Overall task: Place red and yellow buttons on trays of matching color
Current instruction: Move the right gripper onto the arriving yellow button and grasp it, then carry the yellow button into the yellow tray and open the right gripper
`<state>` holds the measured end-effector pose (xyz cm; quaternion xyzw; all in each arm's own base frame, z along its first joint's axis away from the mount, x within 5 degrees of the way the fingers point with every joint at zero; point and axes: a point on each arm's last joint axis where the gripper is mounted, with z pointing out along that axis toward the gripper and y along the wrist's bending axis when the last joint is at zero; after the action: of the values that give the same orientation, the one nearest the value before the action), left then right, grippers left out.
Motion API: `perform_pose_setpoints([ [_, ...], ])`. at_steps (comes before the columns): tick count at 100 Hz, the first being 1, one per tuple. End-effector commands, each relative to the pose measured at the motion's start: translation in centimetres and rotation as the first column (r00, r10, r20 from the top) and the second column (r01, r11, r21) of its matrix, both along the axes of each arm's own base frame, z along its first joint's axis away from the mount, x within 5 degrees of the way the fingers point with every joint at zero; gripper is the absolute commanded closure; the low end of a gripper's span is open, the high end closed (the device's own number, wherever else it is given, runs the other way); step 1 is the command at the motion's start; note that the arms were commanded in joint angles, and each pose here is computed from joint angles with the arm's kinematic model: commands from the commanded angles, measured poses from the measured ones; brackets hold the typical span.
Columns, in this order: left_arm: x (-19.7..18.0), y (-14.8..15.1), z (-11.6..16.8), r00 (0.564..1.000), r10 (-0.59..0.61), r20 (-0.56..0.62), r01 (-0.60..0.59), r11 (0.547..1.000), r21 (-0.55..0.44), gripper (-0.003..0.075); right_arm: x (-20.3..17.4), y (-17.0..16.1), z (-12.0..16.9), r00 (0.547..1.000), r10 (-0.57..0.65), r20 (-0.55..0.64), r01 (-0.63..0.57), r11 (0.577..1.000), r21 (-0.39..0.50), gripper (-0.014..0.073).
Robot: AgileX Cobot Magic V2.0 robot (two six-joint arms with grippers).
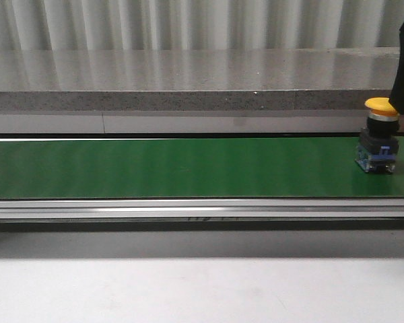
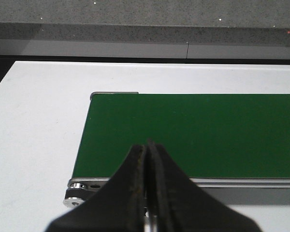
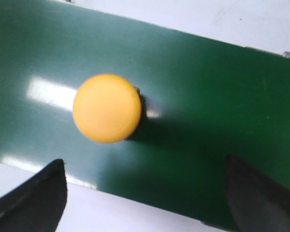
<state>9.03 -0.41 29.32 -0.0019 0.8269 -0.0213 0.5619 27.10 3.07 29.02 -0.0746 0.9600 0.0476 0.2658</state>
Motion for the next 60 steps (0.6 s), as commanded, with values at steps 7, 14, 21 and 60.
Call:
perform_pose_setpoints([
  [7, 0.2, -0.3, 1.6, 0.995, -0.029, 0.099, 0.03, 1.0, -0.006, 0.074, 1.0, 0.1, 0.7, 0.996, -0.002, 0.086, 0.001, 1.0, 0.009, -0.005],
  [14, 0.2, -0.3, 1.6, 0.995, -0.029, 0.099, 0.03, 1.0, -0.006, 0.074, 1.6, 0.2, 0.0, 0.998, -0.003, 0.07, 0.003, 1.0, 0.007, -0.005],
  [21, 0.2, -0.3, 1.6, 0.995, -0.029, 0.099, 0.03, 1.0, -0.006, 0.074, 2.3, 0.2, -0.6, 0.997, -0.008, 0.082, 0.008, 1.0, 0.007, -0.005],
  [60, 0.2, -0.3, 1.6, 0.995, -0.029, 0.099, 0.03, 1.0, -0.006, 0.074, 3.7, 0.2, -2.2, 0.997, -0.018, 0.074, 0.017, 1.0, 0.005, 0.0203],
])
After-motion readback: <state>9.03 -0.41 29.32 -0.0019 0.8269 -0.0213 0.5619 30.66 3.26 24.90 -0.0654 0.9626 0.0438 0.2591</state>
